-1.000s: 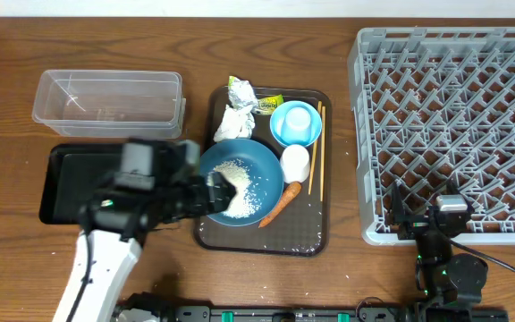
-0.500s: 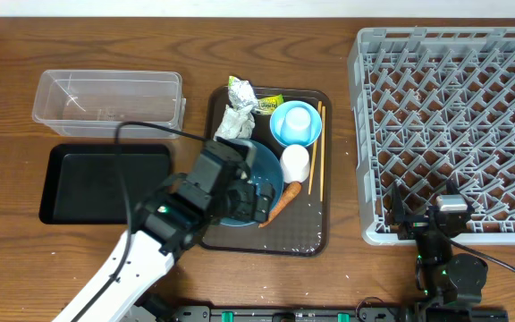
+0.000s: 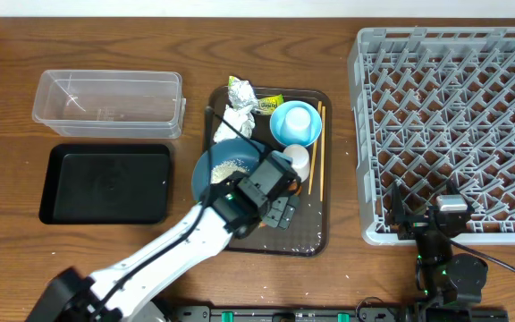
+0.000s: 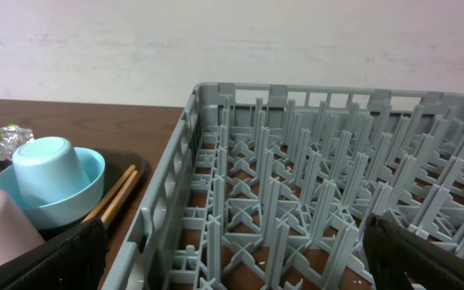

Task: Sort waste into correct bins and load items into the dishwasher rack
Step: 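Lower the left gripper onto the blue bowl rim and grasp it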

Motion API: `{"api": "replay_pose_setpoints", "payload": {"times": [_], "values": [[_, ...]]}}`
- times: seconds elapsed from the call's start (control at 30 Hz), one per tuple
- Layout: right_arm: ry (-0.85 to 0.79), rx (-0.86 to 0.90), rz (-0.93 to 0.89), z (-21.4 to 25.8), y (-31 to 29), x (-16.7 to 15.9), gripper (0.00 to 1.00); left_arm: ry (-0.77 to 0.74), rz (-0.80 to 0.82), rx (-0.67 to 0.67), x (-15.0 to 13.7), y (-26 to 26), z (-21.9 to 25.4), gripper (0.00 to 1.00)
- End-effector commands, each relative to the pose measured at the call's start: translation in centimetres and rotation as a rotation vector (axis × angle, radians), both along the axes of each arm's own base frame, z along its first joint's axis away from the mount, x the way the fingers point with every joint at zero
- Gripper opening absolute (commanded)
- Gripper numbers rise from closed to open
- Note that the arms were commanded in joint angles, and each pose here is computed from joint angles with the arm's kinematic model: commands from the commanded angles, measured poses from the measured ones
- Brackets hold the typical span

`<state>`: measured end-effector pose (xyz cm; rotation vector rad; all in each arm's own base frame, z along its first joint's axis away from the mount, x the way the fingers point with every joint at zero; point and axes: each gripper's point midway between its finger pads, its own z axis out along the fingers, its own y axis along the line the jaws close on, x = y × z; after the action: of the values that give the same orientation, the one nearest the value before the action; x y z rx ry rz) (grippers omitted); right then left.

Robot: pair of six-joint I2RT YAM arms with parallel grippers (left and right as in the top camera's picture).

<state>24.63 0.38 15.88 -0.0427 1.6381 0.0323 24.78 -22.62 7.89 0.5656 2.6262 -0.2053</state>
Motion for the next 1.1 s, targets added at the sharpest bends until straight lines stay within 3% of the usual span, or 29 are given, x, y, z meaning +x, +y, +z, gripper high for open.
{"api": "replay_pose_setpoints", "payload": {"times": [0.0,0.33,0.9,1.07], "values": [[0.0,-0.008,-0.003,-0.1,-0.1,0.0,0.99,-0.058,0.007,0.047,1.5,0.0,-0.1,0.88],[0.0,-0.008,-0.003,-0.1,-0.1,0.0,0.99,-0.063,0.004,0.135,2.4,0.4,-2.6,0.73],[0.0,-0.008,-0.003,-0.1,-0.1,0.0,0.99,-0.006,-0.016,0.141,1.8,0.1,-4.4,0.72],[0.0,-0.008,-0.003,-0.1,-0.1,0.0,0.99,0.0,-0.016,0.148,1.9,0.1,-4.8,0.65]]}}
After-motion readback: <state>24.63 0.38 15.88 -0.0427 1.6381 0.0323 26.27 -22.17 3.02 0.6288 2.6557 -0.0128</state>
